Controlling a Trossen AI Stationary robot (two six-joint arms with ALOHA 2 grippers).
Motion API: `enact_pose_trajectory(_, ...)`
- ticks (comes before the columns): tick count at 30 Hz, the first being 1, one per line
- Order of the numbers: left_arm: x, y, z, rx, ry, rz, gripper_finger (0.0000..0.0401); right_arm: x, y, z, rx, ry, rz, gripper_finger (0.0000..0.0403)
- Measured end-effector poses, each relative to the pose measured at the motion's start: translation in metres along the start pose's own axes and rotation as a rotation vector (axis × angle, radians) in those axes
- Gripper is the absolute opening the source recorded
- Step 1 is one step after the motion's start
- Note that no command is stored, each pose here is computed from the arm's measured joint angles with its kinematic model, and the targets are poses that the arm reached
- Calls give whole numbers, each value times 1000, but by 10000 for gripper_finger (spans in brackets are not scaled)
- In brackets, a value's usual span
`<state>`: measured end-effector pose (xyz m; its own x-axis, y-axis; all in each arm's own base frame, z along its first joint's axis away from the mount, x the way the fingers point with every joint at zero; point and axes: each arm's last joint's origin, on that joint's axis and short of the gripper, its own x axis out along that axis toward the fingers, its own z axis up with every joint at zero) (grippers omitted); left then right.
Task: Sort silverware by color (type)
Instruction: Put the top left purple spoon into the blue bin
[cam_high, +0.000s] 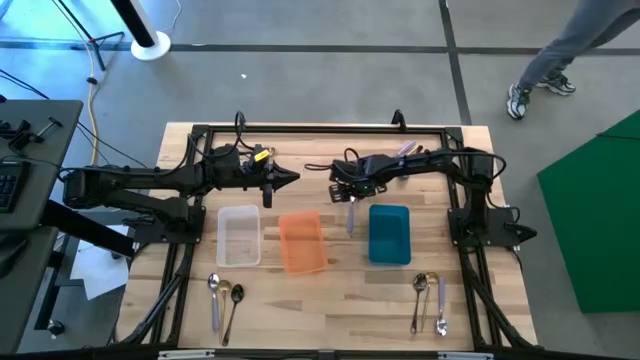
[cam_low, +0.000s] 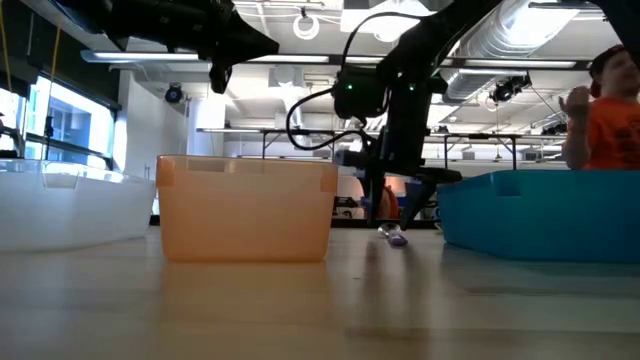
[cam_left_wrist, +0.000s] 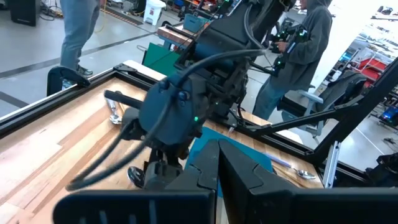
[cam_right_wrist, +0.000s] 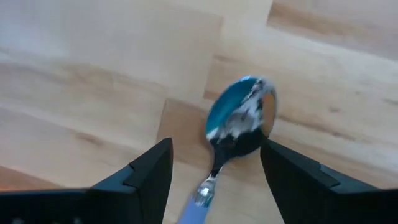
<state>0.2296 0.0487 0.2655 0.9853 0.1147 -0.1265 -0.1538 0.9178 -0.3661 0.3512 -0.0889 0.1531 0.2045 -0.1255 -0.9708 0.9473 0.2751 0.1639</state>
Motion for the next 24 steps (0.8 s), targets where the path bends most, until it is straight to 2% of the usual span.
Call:
enact_pose_trajectory(13, 0, 0, 0, -2, 0, 1, 0, 1, -9, 13, -53, -28, -39, 227)
enact_pose_trajectory(17, 0, 0, 0, -5, 0, 0, 0, 1, -11, 15, -151, -16, -34, 227)
enact_pose_trajectory(24, 0, 0, 0, -27, 0, 1, 0, 2, -15, 22, -399, 21, -2, 227)
